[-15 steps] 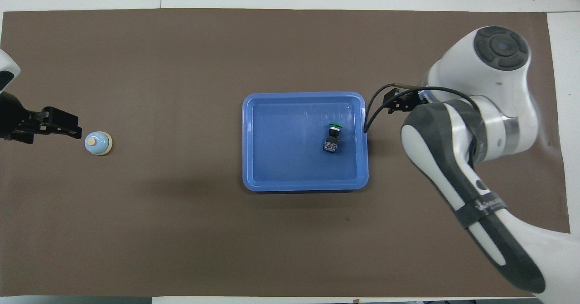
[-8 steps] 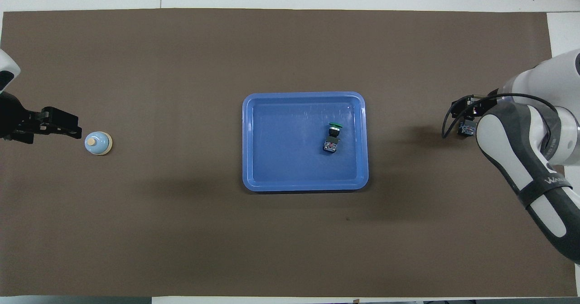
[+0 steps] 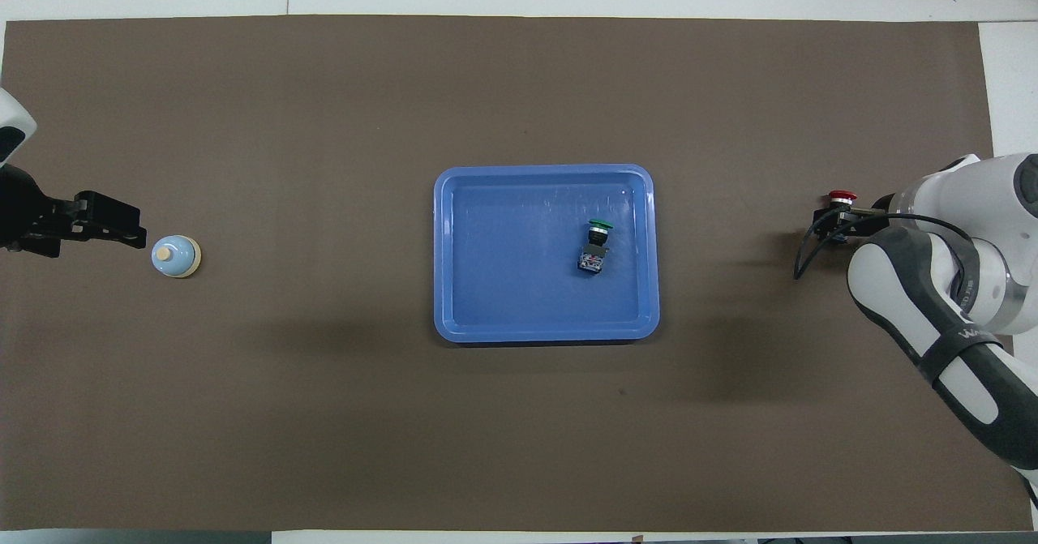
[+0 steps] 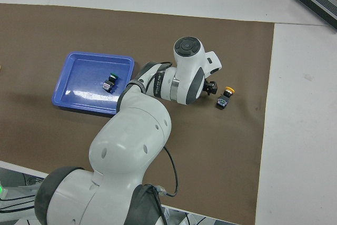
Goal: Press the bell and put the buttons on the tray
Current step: 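Move the right gripper back and grasp the red-capped button, then carry the red button into the tray beside the green one, then move the right gripper back and grasp the yellow-capped button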
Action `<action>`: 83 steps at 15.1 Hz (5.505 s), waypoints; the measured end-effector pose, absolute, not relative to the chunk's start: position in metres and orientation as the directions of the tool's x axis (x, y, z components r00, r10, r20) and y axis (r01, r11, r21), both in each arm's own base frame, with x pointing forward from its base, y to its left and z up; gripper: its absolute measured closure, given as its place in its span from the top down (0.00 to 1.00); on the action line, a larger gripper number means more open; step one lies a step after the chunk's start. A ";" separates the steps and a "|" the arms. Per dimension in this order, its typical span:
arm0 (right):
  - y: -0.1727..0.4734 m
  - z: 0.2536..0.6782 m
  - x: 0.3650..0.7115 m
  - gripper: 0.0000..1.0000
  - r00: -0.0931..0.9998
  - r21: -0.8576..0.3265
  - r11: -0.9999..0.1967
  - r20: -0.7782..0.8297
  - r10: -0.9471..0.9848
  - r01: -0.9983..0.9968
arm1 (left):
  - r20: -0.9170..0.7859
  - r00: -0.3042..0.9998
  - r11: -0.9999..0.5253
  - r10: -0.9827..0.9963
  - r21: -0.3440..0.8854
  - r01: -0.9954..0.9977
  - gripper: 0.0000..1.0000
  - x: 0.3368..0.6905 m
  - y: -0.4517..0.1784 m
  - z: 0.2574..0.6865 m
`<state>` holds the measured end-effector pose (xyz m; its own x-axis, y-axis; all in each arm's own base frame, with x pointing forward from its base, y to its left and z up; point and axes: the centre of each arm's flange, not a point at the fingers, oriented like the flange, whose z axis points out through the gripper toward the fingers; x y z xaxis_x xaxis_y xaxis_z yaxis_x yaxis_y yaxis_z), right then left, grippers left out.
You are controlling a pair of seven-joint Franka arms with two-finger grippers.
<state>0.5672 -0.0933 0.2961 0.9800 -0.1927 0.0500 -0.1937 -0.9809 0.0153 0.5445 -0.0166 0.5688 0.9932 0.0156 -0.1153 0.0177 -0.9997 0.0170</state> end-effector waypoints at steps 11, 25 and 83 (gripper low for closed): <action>-0.085 0.287 0.574 0.41 0.982 0.011 -0.984 0.067 -0.176 -0.177 | -0.115 0.993 -1.000 0.016 0.017 0.018 1.00 0.545 -0.017 0.569; 0.245 0.398 0.577 0.41 0.996 0.010 -0.996 0.009 -0.092 -0.092 | -0.115 0.993 -1.000 0.016 0.017 0.018 1.00 0.545 -0.017 0.569; -0.187 0.286 0.552 0.48 0.991 0.031 -0.993 0.076 -0.107 -0.110 | -0.115 0.993 -1.000 0.016 0.017 0.018 1.00 0.545 -0.017 0.569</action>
